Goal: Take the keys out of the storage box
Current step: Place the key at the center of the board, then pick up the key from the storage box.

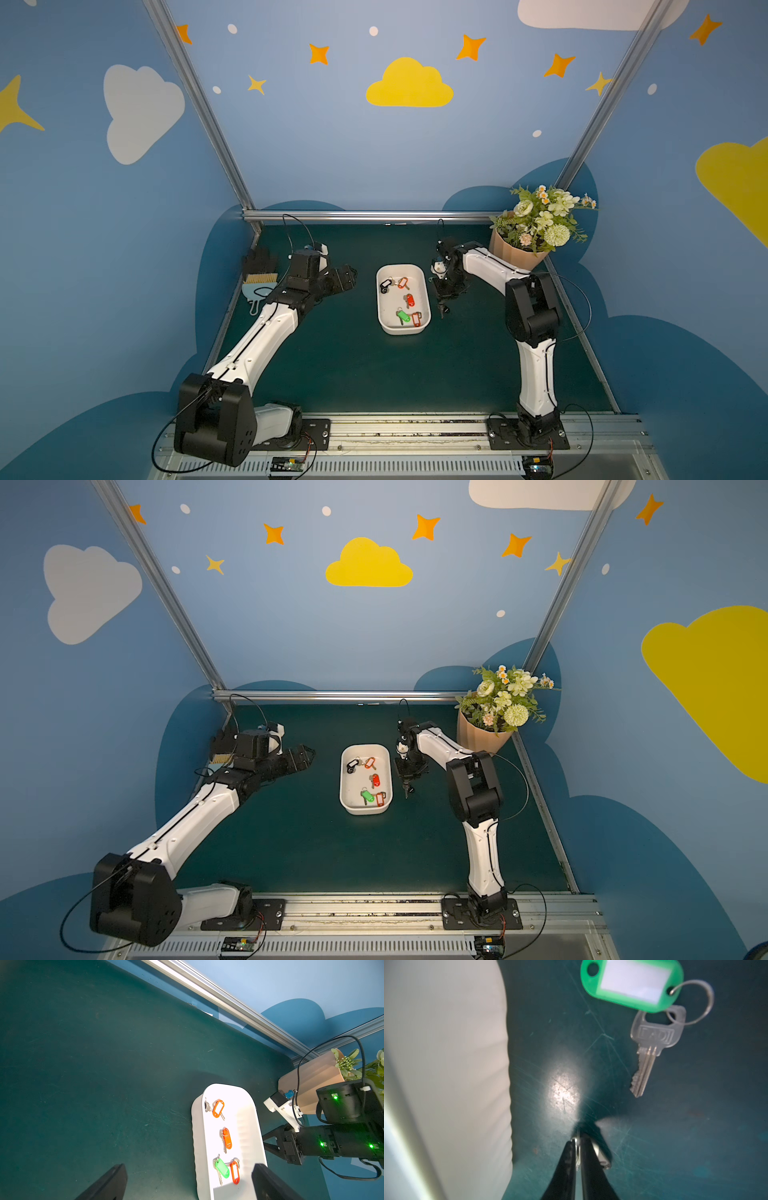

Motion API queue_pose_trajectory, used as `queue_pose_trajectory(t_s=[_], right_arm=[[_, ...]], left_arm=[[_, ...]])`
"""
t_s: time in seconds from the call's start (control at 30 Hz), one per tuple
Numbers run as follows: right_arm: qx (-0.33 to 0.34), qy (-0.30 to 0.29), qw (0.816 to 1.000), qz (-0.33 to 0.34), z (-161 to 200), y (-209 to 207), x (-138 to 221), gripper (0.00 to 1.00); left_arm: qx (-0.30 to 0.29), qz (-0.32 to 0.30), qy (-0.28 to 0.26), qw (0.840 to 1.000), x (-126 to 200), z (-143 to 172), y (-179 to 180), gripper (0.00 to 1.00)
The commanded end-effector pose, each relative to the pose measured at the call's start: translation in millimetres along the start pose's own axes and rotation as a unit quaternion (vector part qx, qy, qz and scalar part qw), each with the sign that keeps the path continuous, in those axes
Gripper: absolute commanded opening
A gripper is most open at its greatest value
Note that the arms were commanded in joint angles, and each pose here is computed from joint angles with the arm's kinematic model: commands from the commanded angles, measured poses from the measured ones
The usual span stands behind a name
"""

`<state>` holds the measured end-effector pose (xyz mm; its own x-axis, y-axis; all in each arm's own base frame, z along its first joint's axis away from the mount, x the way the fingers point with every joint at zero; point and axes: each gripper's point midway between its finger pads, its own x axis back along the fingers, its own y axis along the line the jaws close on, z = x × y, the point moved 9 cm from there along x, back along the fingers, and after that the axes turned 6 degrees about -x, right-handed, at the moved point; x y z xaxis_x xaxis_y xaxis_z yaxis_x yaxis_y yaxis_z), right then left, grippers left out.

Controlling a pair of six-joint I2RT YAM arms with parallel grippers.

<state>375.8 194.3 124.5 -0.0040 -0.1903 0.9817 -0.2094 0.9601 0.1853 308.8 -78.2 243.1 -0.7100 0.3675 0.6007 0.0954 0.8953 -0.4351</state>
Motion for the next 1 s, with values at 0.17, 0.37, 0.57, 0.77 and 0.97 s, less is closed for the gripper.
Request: queue_pose_trajectory(t_s=[0.17,0.37,0.57,0.77,0.97], right_arm=[[0.018,-0.039,0.999,0.005,11,16,63,0.25],[0.081,-0.074,0.994,0.007,22,53,104,0.32],[0.135,-0.090,0.987,-0.013,26,86,126,0.35],[0.180,-0.089,0.980,-0.002,21,110,123,0.40],[0.230,-0.077,0.970,0.030,9,117,102,0.44]], left_arm=[[0.010,0.021,0.023,0.999,-10,1,0,0.98],[0.045,0.071,0.065,0.994,-25,5,-5,0.93],[0.082,0.125,0.132,0.980,-52,14,-7,0.84],[0.121,0.147,0.167,0.967,-74,24,-5,0.74],[0.135,0.157,0.192,0.959,-87,28,-5,0.68]])
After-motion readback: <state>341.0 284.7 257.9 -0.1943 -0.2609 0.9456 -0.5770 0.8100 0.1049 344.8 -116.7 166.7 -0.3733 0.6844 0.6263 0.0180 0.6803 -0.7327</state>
